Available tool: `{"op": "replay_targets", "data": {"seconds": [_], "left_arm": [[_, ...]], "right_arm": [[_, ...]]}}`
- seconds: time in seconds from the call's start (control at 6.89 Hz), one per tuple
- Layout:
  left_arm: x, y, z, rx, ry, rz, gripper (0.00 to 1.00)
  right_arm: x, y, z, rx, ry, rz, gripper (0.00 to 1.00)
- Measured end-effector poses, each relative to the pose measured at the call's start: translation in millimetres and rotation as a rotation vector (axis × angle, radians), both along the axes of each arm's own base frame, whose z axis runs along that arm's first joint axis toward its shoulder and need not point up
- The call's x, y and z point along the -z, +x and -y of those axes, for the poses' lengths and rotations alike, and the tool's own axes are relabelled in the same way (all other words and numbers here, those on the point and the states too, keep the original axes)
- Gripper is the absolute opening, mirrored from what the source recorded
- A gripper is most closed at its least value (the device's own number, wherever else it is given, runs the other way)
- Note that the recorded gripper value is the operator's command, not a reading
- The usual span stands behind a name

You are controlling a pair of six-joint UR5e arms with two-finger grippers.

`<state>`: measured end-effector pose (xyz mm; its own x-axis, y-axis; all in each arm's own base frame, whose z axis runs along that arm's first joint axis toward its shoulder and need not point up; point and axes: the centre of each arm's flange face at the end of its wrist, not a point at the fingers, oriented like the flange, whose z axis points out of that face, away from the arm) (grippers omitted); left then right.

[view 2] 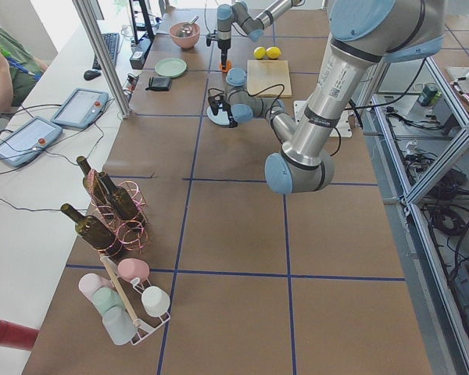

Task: Pick orange to plate
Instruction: 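Close the right gripper on the orange while the left releases the plate, then carry the orange with the right gripper over the white plate while the left arm withdraws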

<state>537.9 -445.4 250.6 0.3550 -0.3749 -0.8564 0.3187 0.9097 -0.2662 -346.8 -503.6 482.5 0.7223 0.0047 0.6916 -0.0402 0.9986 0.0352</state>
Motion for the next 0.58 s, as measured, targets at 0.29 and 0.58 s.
{"op": "replay_targets", "data": {"seconds": [0.29,0.58], "left_arm": [[1,-8,3,-0.012,0.043,0.005,1.00],[-10,-51,9,-0.057,0.208,0.051,1.00]], "right_arm": [[10,4,1,-0.004,0.019,0.016,0.00],[50,11,1,-0.012,0.067,0.070,0.00]]}}
